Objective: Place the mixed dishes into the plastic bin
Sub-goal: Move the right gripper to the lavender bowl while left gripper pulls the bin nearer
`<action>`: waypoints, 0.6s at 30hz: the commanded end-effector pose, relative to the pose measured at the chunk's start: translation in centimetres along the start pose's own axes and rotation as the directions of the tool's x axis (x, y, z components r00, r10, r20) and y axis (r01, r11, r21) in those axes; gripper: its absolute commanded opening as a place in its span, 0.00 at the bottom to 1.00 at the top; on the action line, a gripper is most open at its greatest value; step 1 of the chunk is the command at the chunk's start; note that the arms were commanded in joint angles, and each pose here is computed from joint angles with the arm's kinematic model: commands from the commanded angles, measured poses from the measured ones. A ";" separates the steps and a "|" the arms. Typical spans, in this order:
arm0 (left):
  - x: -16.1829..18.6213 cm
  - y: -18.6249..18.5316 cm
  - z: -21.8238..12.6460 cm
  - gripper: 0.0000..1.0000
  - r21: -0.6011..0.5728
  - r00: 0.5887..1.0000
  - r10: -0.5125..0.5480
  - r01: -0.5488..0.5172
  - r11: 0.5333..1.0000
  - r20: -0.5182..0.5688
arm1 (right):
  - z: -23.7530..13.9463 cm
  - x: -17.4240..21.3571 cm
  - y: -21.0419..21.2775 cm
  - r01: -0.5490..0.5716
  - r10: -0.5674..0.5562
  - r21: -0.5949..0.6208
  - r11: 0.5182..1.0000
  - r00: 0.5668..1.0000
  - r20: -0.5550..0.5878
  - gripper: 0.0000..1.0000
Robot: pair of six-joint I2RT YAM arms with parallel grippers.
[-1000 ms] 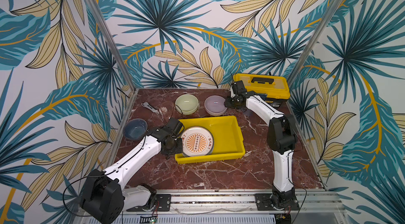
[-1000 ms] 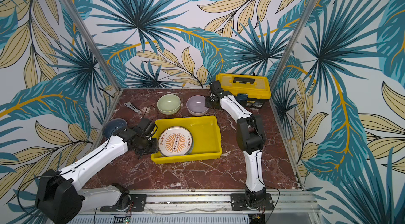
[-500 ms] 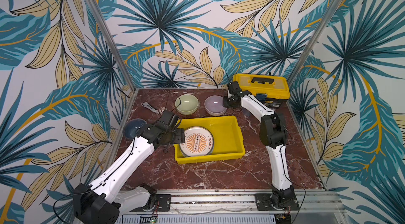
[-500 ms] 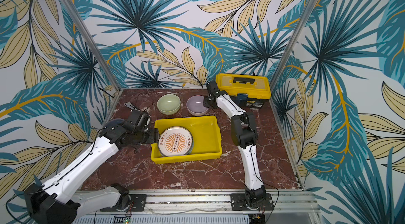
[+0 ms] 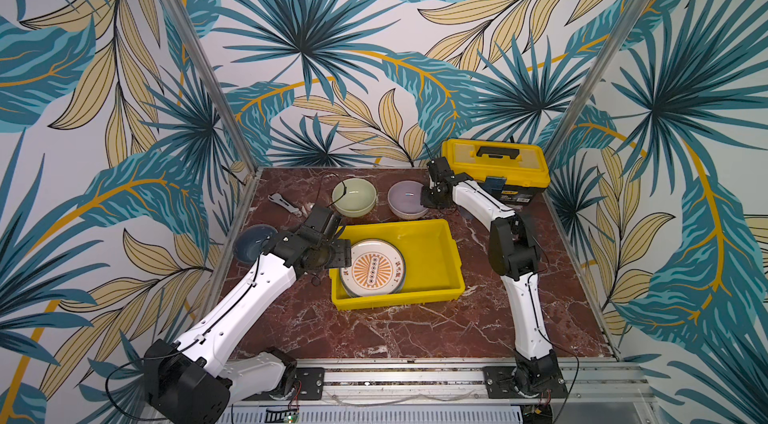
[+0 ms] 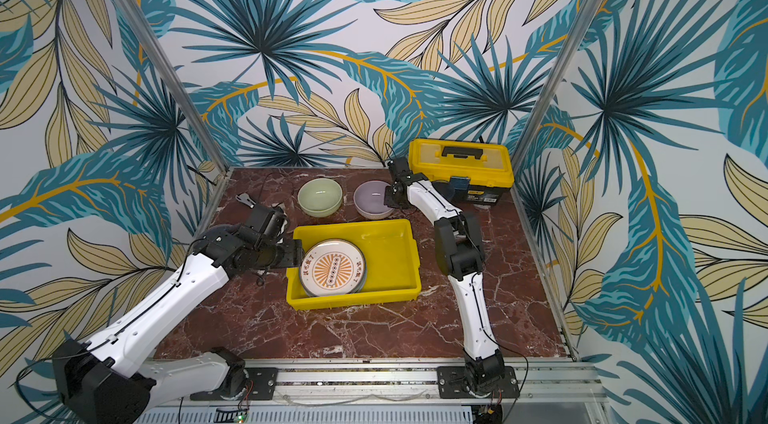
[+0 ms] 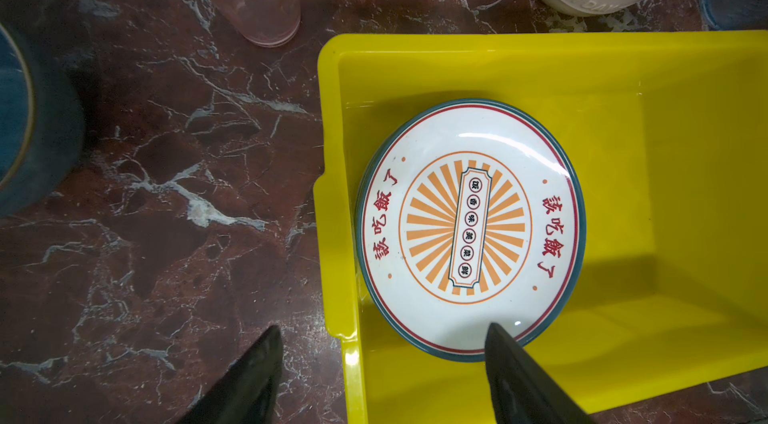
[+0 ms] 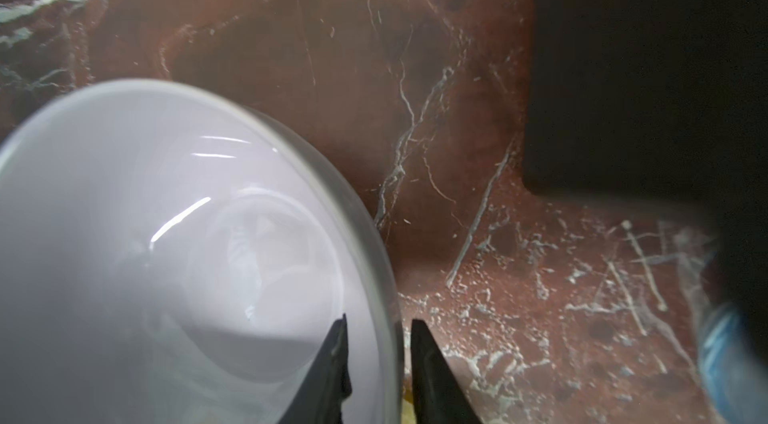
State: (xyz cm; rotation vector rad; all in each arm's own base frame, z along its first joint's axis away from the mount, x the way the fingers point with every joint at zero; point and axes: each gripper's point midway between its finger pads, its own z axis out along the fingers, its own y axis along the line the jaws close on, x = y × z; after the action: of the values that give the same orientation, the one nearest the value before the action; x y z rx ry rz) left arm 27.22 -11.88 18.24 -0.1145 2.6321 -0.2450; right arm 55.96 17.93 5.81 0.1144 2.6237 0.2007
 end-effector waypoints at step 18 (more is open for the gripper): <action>-0.7 -0.1 -0.7 0.77 0.030 0.998 0.002 -0.004 1.000 0.060 | -1.5 -1.8 0.9 -0.067 0.068 -0.026 0.997 0.996 0.057 0.00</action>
State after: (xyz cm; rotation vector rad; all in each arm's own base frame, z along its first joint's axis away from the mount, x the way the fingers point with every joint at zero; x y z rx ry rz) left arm 27.26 -11.61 18.70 -0.1208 2.5997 -0.2508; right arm 56.08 18.08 5.67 0.1588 2.6235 0.2217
